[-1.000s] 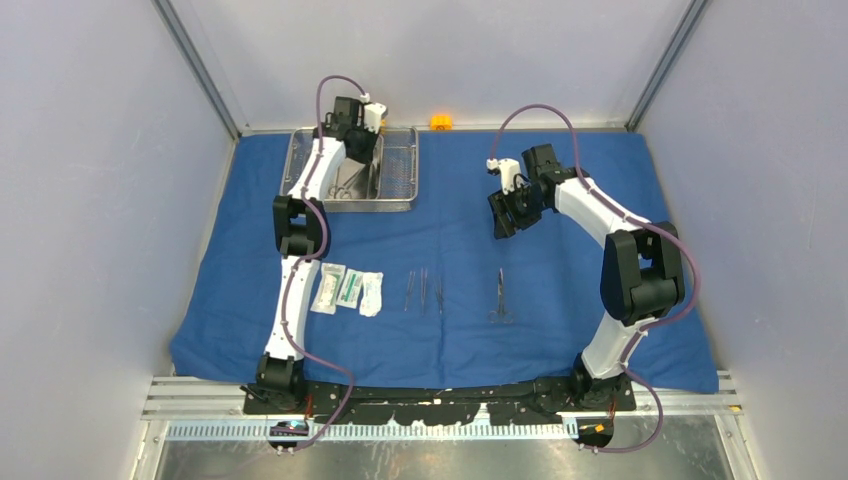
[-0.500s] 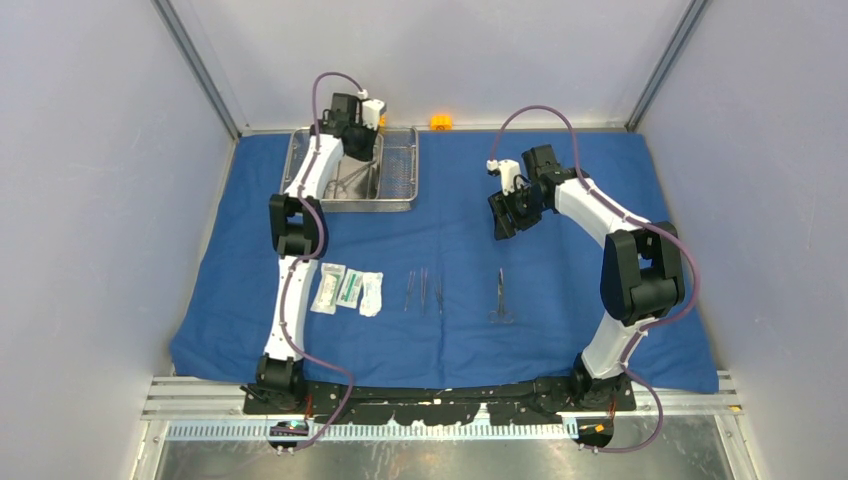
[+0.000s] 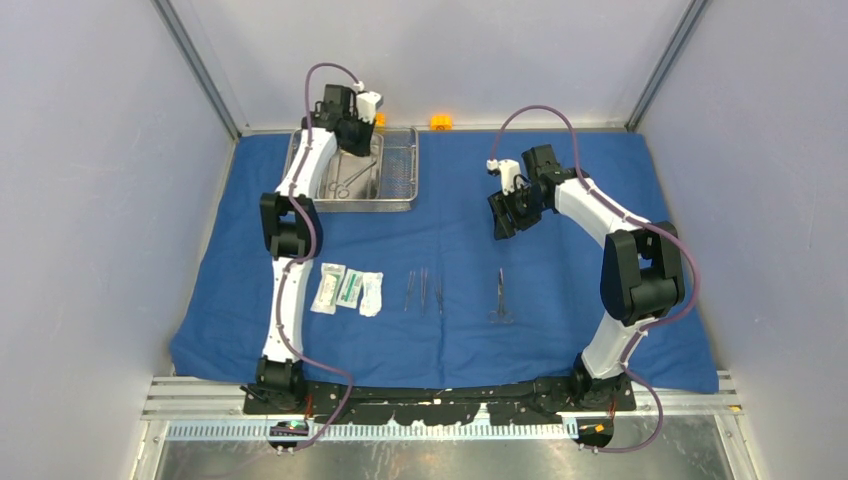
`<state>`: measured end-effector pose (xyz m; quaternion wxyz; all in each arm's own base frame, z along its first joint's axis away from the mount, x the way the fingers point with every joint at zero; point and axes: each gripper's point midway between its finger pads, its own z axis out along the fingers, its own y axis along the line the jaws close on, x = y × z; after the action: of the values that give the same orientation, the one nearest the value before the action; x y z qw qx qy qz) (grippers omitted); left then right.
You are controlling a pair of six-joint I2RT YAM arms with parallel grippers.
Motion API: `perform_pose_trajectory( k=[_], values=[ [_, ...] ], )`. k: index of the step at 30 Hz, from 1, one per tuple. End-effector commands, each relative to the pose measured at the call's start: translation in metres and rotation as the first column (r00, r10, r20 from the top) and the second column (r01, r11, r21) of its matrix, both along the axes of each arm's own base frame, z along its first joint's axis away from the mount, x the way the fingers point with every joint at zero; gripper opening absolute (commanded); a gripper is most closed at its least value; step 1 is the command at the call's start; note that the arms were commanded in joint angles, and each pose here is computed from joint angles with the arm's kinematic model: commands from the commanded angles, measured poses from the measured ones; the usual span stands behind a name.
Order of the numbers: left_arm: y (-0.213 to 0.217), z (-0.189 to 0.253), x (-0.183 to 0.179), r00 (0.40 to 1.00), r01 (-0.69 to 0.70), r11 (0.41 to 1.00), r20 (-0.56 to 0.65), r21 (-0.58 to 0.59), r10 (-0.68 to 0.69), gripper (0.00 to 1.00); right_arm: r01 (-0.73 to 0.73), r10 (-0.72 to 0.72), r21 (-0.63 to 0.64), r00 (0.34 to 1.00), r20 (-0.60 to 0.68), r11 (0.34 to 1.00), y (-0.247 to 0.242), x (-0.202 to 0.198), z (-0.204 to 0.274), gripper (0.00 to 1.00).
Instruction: Open and lay out the surgical kit
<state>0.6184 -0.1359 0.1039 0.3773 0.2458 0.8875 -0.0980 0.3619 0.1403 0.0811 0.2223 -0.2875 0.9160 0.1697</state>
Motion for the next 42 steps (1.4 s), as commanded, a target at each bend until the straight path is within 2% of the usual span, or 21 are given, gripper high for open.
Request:
perform_pose_trajectory(
  k=[1, 2, 3, 4, 10, 15, 20, 25, 29, 33, 38, 42],
  values=[
    [0.03, 0.035, -0.024, 0.999, -0.001, 1.0, -0.032, -0.023, 0.0, 0.2, -0.01, 0.005, 0.056, 0.997, 0.083, 0.998, 0.016, 0.015, 0.032, 0.57],
    [0.034, 0.042, -0.03, 0.999, -0.001, 0.999, -0.041, -0.054, -0.001, 0.34, -0.015, 0.01, 0.059, 0.996, 0.093, 0.998, 0.018, 0.017, 0.036, 0.57],
    [0.038, 0.046, -0.037, 0.999, -0.004, 0.998, -0.05, -0.066, 0.001, 0.42, -0.021, 0.015, 0.062, 0.995, 0.1, 0.998, 0.022, 0.019, 0.039, 0.57],
    [0.041, 0.059, -0.043, 0.999, -0.007, 0.998, -0.036, -0.07, 0.004, 0.46, -0.026, 0.02, 0.062, 0.994, 0.104, 0.998, 0.024, 0.02, 0.04, 0.57],
    [0.064, 0.089, -0.076, 0.999, -0.033, 0.999, 0.005, -0.028, 0.034, 0.54, -0.047, 0.041, 0.063, 0.995, 0.094, 0.997, 0.036, 0.023, 0.037, 0.57],
    [0.101, 0.086, -0.078, 0.99, -0.139, 0.99, -0.005, 0.025, 0.139, 0.56, -0.072, 0.064, 0.073, 0.992, 0.104, 0.995, 0.053, 0.027, 0.043, 0.57],
    [0.114, 0.045, -0.063, 0.978, -0.178, 0.98, -0.09, 0.094, 0.186, 0.56, -0.098, 0.089, 0.078, 0.99, 0.113, 0.992, 0.067, 0.025, 0.048, 0.57],
    [0.116, -0.001, -0.041, 0.962, -0.217, 0.971, -0.147, 0.102, 0.23, 0.57, -0.107, 0.099, 0.07, 0.989, 0.112, 0.992, 0.067, 0.013, 0.048, 0.57],
    [0.113, -0.03, -0.043, 0.94, -0.244, 0.966, -0.224, 0.09, 0.259, 0.57, -0.1, 0.094, 0.046, 0.988, 0.123, 0.994, 0.058, 0.003, 0.047, 0.57],
    [0.09, -0.043, -0.057, 0.929, -0.232, 0.972, -0.29, 0.027, 0.229, 0.49, -0.092, 0.088, 0.021, 0.986, 0.14, 0.996, 0.05, -0.005, 0.046, 0.57],
    [0.047, -0.037, -0.071, 0.947, -0.173, 0.985, -0.275, 0.003, 0.167, 0.39, -0.088, 0.086, 0.007, 0.985, 0.15, 0.996, 0.045, -0.008, 0.044, 0.57],
    [0.013, -0.04, -0.079, 0.948, -0.148, 0.989, -0.287, -0.006, 0.14, 0.34, -0.088, 0.087, -0.004, 0.984, 0.155, 0.996, 0.043, -0.009, 0.042, 0.57]
  ],
)
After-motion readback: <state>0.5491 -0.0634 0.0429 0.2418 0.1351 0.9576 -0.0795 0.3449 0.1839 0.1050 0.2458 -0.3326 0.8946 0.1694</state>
